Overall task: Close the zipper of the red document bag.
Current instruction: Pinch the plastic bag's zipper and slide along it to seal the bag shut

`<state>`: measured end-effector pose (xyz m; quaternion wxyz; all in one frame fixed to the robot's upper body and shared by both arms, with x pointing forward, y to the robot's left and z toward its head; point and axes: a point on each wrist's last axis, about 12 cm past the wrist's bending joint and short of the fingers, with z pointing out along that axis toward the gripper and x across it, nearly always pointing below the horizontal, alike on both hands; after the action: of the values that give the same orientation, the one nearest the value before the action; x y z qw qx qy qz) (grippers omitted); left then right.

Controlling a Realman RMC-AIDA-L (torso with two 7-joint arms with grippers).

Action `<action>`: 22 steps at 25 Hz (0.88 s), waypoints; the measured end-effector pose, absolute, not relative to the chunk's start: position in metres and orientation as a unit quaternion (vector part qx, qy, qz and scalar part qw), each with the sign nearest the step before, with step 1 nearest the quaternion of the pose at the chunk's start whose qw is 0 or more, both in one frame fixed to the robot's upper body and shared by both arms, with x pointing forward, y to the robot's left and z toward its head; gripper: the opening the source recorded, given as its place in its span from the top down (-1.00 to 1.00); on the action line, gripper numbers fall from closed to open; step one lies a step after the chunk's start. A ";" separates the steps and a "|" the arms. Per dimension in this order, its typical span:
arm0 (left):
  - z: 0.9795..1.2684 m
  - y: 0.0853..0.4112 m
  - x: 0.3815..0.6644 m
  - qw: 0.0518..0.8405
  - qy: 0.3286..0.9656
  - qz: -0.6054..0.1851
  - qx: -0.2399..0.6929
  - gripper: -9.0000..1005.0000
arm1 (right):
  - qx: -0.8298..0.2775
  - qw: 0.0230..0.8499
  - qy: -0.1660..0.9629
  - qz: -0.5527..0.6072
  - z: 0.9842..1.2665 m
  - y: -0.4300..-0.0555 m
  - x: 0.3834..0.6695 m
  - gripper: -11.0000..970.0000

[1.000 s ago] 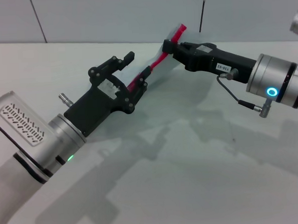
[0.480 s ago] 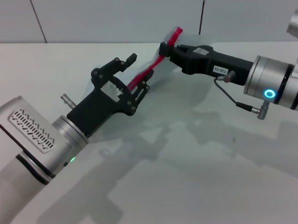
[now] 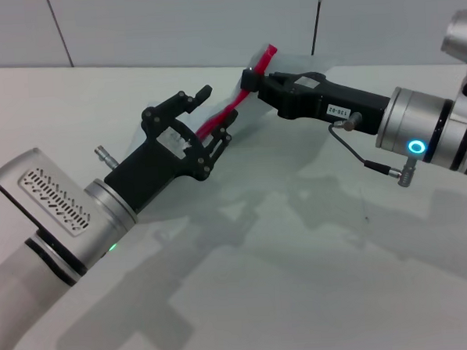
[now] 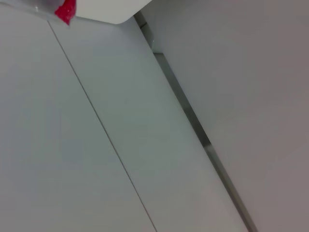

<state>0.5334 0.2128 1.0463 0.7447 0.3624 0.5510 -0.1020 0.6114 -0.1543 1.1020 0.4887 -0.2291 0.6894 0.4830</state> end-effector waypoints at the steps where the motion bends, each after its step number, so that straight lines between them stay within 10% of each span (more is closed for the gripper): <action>1: 1.046 0.213 0.533 0.745 0.551 -0.102 0.362 0.17 | -0.229 0.489 0.689 0.483 1.102 -0.154 0.611 0.86; 14: 1.046 0.211 0.533 0.747 0.543 -0.085 0.374 0.19 | -0.229 0.489 0.690 0.482 1.102 -0.155 0.612 0.84; 22: 1.046 0.212 0.533 0.747 0.543 -0.083 0.375 0.56 | -0.228 0.489 0.691 0.480 1.102 -0.155 0.612 0.83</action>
<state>0.5331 0.2122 1.0460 0.7471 0.3745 0.5428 -0.0833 0.6122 -0.1549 1.1018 0.4891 -0.2281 0.6914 0.4804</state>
